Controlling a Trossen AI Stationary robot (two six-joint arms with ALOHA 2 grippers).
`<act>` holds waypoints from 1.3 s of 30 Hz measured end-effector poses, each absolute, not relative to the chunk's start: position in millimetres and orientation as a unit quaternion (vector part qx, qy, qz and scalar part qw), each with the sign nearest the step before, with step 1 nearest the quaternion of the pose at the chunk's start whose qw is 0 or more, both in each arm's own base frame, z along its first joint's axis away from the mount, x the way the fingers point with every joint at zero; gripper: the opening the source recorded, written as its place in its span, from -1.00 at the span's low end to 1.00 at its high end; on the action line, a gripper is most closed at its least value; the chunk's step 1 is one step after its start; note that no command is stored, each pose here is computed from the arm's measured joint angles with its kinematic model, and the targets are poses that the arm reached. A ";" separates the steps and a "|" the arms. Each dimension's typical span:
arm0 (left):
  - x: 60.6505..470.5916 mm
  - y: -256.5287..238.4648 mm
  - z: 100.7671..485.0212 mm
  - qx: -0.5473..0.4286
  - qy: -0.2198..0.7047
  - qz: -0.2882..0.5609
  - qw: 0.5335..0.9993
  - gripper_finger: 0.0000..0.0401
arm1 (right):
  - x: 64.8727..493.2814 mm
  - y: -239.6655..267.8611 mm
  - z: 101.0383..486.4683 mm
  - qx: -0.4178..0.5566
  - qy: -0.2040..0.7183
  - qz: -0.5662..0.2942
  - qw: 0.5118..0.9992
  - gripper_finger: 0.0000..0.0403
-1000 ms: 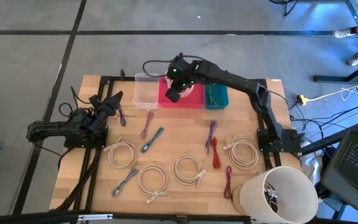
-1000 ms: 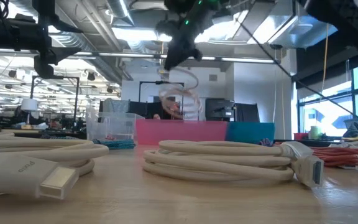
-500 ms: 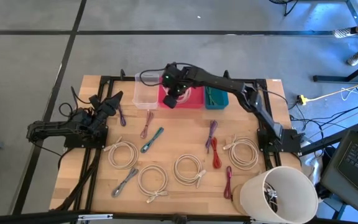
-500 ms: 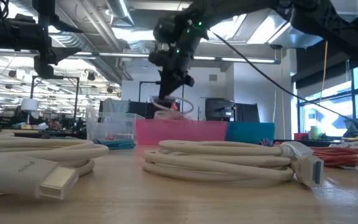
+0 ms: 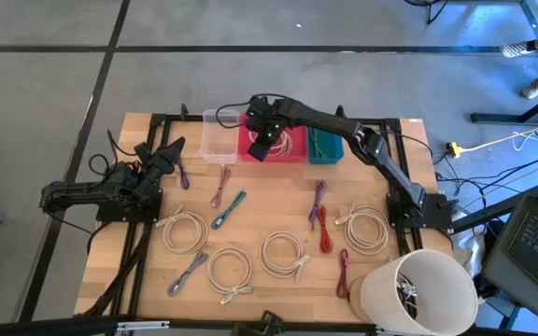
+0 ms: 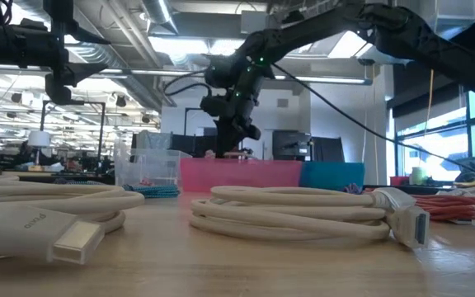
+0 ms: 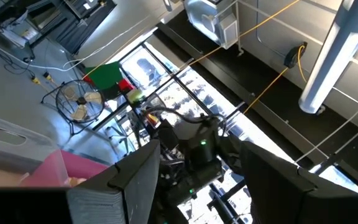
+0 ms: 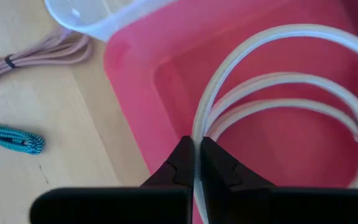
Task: Pick & Place USB Port
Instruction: Put the light brown HDMI cable into the pink bin
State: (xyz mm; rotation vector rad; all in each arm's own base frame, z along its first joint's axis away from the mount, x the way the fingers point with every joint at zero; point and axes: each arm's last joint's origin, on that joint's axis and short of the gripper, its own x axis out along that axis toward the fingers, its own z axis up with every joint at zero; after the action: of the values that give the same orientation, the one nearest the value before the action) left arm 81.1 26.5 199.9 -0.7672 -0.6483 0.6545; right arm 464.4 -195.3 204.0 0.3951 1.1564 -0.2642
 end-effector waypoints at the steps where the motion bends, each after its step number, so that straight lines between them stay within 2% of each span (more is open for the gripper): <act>1: 81.1 26.5 199.9 -0.361 -0.305 0.308 0.826 0.08 | 465.3 -196.3 201.6 0.188 0.540 -0.120 0.812 -0.96; 30: 81.0 26.5 199.9 -0.361 -0.306 0.309 0.825 0.08 | 479.8 -182.2 203.3 0.154 0.504 -0.041 0.849 -0.96; 33: 81.0 26.5 199.9 -0.361 -0.305 0.309 0.825 0.08 | 479.8 -183.2 203.2 0.154 0.506 -0.061 0.847 -0.86; 39: 81.0 26.5 199.9 -0.361 -0.305 0.309 0.825 0.08 | 478.4 -186.0 202.8 0.145 0.510 -0.081 0.844 -0.53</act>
State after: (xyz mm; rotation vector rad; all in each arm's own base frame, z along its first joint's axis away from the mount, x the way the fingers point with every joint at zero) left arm 81.0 26.5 199.9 -0.7671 -0.6490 0.6559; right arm 478.4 -186.0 202.8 0.3063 1.0776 -0.1704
